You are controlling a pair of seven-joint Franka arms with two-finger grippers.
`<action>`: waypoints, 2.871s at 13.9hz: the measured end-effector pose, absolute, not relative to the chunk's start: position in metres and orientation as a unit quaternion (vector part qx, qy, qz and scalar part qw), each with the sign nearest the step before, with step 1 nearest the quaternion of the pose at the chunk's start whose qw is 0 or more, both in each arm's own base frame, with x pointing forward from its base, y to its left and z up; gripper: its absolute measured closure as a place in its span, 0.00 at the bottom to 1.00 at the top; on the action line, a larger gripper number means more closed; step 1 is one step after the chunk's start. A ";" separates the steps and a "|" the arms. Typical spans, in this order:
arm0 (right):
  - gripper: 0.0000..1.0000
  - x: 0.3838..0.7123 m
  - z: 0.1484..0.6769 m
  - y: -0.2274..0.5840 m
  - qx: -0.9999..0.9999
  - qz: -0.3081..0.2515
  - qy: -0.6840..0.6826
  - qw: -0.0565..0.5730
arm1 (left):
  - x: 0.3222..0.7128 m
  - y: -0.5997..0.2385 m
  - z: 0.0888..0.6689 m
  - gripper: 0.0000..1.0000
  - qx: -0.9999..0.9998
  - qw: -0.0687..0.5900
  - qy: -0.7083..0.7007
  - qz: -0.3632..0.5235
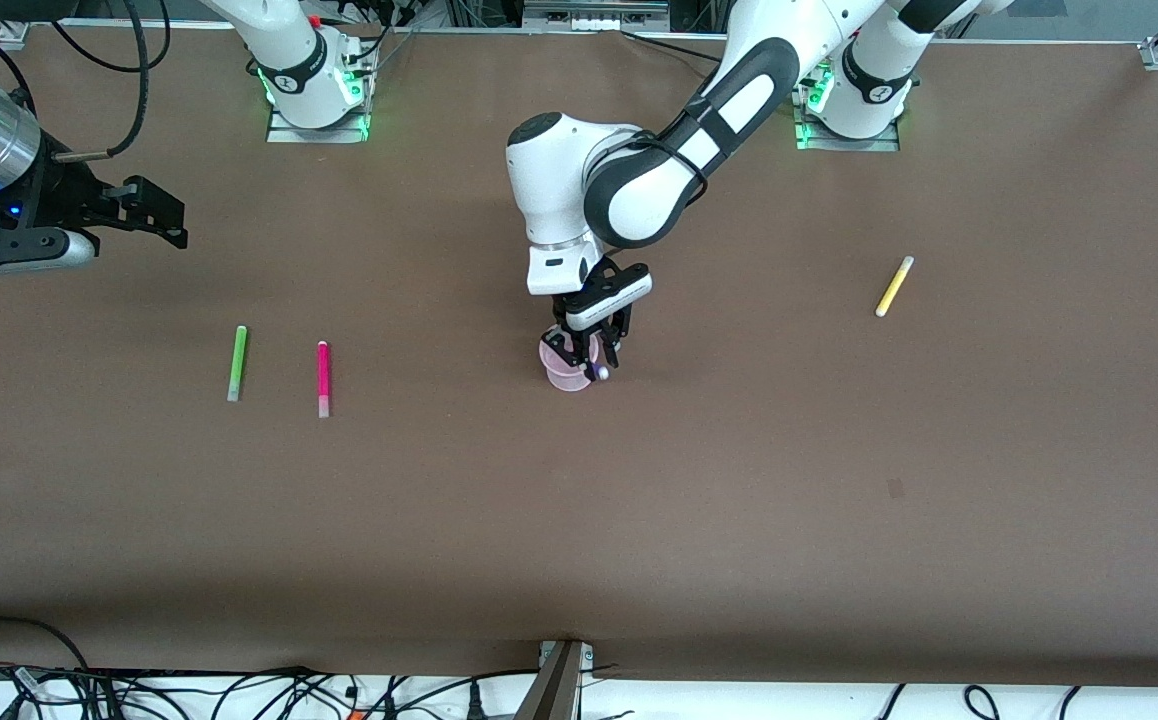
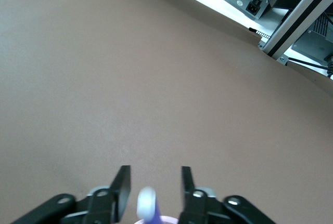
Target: Organize pens into pink holder with both arms
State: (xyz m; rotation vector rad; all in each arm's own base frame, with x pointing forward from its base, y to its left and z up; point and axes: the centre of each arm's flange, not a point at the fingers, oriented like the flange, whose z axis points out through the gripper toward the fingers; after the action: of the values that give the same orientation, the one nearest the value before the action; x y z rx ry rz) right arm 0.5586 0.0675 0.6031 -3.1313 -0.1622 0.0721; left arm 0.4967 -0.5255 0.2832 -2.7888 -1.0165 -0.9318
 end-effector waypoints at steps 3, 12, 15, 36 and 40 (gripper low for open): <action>0.00 0.559 0.603 0.067 -0.998 0.023 -0.052 0.003 | 0.499 -0.525 0.286 0.19 -0.895 0.013 -0.329 -0.301; 0.00 0.587 0.529 0.074 -0.994 0.089 -0.056 -0.019 | 0.596 -0.398 0.433 0.00 -0.921 0.012 -0.325 -0.214; 0.00 0.587 0.512 0.077 -0.994 0.089 -0.059 -0.019 | 0.611 -0.329 0.487 0.00 -0.948 0.020 -0.280 -0.152; 0.15 0.527 0.173 0.101 -0.999 -0.030 -0.035 -0.002 | 0.624 -0.014 0.480 0.00 -1.000 -0.022 0.017 0.013; 0.28 0.527 0.173 0.099 -0.999 -0.030 -0.033 -0.003 | 0.622 -0.014 0.493 0.00 -1.000 -0.018 0.016 -0.001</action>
State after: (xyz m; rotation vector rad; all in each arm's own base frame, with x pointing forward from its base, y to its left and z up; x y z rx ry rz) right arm 0.5274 0.0992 0.1730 -3.1441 -0.1052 -0.0936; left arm 0.6220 -0.0140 0.4925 -3.1779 0.0515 -0.0020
